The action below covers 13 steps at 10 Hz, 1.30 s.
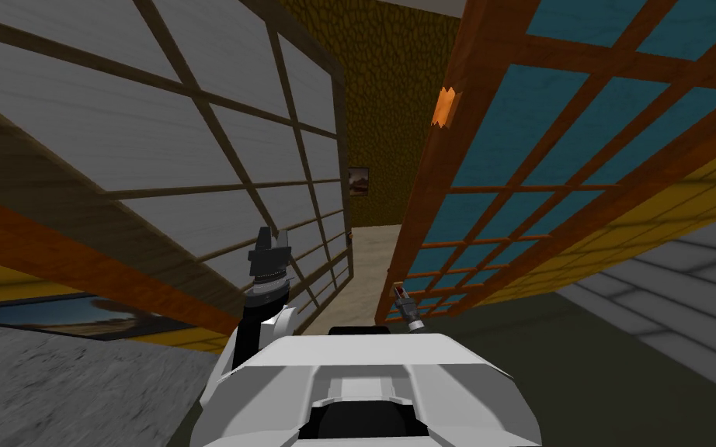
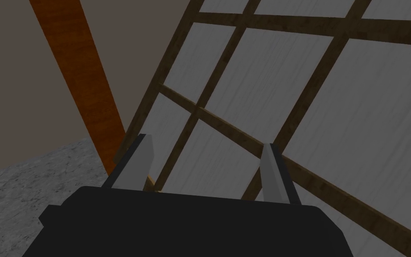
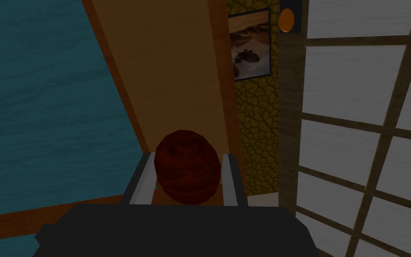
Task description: Push the door open
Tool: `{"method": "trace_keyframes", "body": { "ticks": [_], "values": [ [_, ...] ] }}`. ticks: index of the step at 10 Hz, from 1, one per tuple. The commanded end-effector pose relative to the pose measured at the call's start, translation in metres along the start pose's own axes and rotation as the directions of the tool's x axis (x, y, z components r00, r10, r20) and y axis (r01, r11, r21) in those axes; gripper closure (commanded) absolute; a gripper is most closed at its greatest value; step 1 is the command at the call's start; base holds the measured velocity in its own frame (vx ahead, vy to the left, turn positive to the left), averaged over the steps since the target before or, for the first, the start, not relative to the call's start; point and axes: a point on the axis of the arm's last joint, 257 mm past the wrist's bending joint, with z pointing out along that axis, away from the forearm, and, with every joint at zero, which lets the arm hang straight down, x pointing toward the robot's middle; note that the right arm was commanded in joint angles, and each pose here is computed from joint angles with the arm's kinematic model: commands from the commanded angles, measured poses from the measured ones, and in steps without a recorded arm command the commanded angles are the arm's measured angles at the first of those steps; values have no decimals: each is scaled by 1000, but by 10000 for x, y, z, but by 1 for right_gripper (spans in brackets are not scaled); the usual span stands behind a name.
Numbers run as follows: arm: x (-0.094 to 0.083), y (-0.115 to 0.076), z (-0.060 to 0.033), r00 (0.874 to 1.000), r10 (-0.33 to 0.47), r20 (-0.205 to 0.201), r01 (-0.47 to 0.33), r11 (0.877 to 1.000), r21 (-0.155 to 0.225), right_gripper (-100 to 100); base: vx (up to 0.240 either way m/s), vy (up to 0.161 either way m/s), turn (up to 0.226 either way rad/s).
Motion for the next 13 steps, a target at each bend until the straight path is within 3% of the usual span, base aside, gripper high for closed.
{"method": "trace_keyframes", "body": {
  "ticks": [1,4,5,6,9,10,11,13],
  "values": [
    [-139,-165,43,998,54,41,-55,998,22,100,34,-5,101],
    [-205,-277,61,988,138,69,-141,989,43,100,28,-19,95],
    [-241,-338,70,979,183,86,-188,981,52,100,20,-8,73],
    [-241,-338,70,979,183,86,-188,981,52,100,13,-6,43],
    [-355,-529,92,941,307,145,-320,944,75,100,22,-27,95],
    [-355,-529,92,936,319,146,-332,940,73,100,31,-48,43],
    [-325,-512,30,956,264,130,-275,958,76,-100,-13,5,-28],
    [-306,-552,-54,972,206,115,-217,972,86,-100,-42,56,-40]
  ]
}}
